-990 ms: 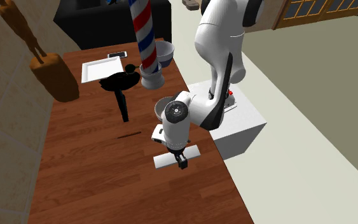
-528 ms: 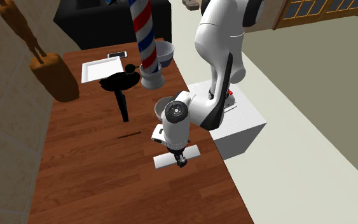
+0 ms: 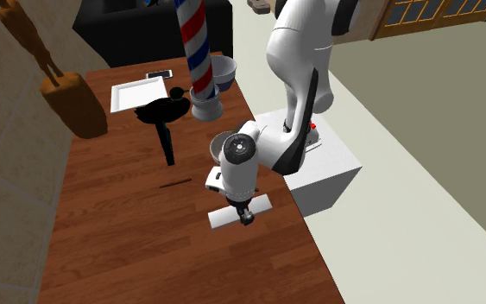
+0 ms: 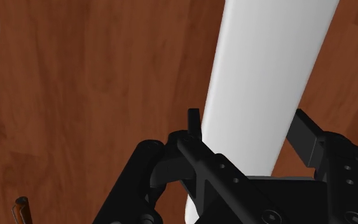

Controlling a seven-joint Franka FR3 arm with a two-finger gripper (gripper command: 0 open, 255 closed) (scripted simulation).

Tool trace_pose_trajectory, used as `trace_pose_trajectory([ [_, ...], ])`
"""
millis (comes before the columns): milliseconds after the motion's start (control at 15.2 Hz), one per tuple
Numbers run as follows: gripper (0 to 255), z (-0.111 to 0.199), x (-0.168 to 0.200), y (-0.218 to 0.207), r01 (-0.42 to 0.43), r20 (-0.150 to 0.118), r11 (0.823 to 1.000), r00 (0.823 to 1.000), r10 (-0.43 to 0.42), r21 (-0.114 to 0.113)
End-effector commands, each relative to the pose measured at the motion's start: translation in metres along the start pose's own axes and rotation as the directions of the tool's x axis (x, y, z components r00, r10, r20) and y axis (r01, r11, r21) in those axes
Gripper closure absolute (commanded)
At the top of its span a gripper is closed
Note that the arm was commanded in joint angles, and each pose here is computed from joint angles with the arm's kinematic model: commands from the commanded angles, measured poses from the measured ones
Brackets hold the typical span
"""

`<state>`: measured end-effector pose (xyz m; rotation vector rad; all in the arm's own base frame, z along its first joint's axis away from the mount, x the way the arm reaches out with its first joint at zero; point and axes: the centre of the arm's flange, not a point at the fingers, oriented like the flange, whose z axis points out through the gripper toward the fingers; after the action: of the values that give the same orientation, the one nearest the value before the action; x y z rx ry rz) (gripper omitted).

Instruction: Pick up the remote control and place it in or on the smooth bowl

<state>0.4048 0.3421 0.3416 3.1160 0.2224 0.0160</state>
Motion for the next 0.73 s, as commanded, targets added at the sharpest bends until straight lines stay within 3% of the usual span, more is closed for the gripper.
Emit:
trace_pose_trajectory([
  [0,255,-0.010,0.000,0.000,0.000,0.000,1.000,1.000,0.000,0.000],
  [660,255,-0.063,0.001,0.001,0.000,0.000,1.000,1.000,0.000,0.000],
])
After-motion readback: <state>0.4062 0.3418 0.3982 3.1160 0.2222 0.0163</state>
